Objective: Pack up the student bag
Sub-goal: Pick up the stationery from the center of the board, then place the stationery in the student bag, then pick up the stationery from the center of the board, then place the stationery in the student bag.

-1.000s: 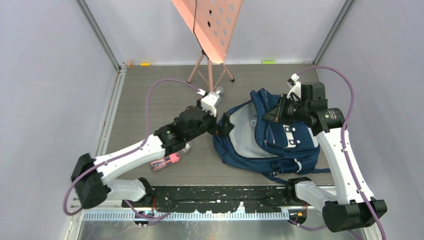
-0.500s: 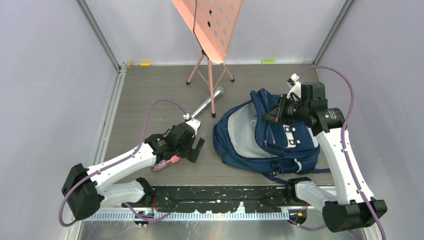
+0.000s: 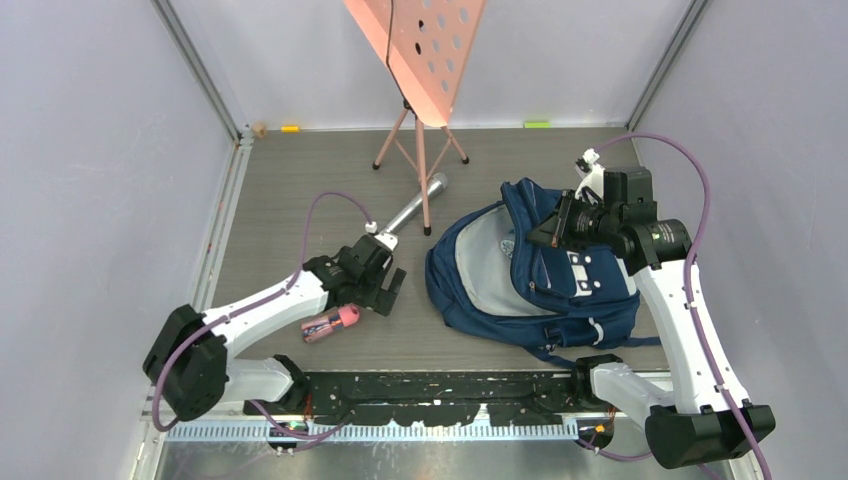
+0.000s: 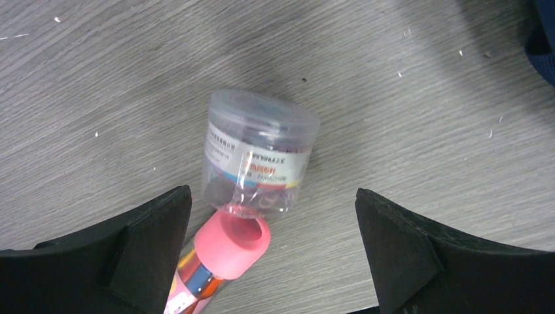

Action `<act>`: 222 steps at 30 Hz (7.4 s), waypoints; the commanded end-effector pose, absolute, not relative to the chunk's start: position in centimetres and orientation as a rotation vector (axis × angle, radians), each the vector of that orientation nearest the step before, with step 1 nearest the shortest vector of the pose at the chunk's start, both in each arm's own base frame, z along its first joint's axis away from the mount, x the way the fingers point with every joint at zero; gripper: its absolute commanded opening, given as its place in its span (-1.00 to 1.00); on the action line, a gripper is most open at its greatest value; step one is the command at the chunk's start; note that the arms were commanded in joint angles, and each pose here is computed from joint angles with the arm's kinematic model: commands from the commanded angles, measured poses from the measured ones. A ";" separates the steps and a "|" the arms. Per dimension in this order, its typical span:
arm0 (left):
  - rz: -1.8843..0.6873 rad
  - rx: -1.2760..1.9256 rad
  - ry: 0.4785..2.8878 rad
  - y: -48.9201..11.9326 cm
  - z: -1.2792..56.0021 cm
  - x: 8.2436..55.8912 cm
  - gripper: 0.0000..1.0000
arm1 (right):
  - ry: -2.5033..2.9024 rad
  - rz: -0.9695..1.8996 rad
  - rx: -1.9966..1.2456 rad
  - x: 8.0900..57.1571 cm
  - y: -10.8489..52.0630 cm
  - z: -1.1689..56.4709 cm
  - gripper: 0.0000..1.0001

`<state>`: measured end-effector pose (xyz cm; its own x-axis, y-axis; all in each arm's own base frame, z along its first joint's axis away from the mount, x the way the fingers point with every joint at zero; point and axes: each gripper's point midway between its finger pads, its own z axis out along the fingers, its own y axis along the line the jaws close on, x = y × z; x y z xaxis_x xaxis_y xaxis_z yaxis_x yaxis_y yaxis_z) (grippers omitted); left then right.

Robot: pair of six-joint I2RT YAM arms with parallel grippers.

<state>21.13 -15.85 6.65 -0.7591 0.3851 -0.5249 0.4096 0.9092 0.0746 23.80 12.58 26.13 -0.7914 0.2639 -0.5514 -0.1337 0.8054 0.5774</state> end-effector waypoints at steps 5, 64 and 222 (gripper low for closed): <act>-0.175 0.491 2.526 -18.2 7.0 23.2 0.99 | 2.177 0.913 -0.019 23.5 14.0 30.7 -0.99; -1.419 0.616 1.944 -51.6 19.7 24.9 0.25 | 2.102 0.919 0.000 23.5 13.9 32.7 -0.99; -0.642 0.427 2.201 -34.8 18.6 26.2 0.99 | 2.167 0.825 0.025 22.6 12.7 29.4 -0.99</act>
